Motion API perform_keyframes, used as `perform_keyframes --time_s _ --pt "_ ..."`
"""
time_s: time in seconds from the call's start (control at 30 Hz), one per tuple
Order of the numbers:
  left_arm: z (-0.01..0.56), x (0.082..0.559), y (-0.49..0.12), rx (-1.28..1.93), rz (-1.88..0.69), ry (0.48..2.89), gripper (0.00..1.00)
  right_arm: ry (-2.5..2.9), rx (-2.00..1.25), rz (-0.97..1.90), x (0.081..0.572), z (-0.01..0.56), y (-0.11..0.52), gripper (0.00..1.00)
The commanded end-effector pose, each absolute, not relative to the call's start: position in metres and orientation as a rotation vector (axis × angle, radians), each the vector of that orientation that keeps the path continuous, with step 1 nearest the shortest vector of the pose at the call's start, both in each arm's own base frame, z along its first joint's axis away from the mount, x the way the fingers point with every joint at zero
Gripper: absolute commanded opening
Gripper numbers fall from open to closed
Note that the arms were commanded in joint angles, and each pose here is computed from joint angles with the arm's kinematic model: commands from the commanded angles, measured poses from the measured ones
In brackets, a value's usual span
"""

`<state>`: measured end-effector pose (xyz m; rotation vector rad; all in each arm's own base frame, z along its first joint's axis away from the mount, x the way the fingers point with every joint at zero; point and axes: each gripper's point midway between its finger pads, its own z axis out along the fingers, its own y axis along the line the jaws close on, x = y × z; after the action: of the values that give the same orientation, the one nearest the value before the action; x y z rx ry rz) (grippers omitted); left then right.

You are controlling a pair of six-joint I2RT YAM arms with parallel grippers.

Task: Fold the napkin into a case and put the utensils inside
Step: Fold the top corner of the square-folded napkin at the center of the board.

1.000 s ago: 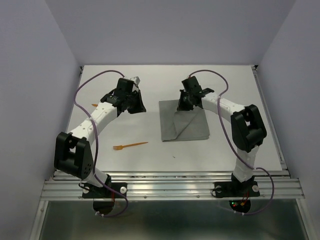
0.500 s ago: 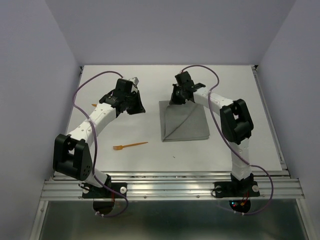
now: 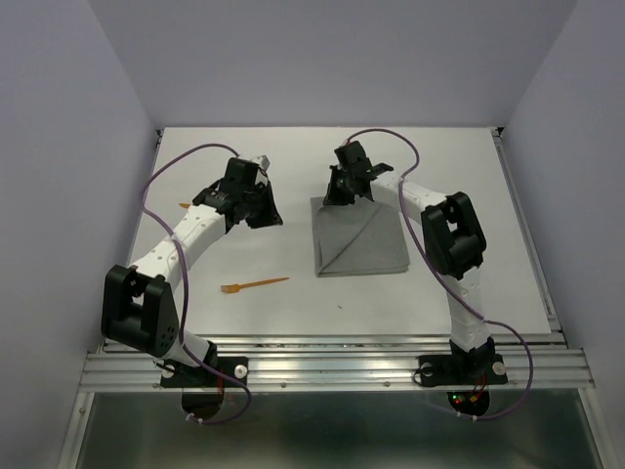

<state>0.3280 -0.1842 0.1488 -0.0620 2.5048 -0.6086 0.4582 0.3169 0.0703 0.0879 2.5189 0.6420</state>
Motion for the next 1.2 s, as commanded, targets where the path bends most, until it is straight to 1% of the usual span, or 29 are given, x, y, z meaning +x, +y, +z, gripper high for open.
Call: perform_keyframes --time_s 0.0,0.6,1.17 --pt "0.160 0.325 -0.183 -0.062 -0.628 2.468 0.00 2.447 0.088 0.686 0.472 0.092 0.330 0.01" --pt "0.159 0.321 -0.181 -0.061 -0.630 2.473 0.00 2.425 0.189 0.650 0.481 0.087 0.325 0.01" --pt "0.159 0.315 -0.179 -0.063 -0.630 2.469 0.00 2.418 0.219 0.639 0.487 0.083 0.326 0.01"
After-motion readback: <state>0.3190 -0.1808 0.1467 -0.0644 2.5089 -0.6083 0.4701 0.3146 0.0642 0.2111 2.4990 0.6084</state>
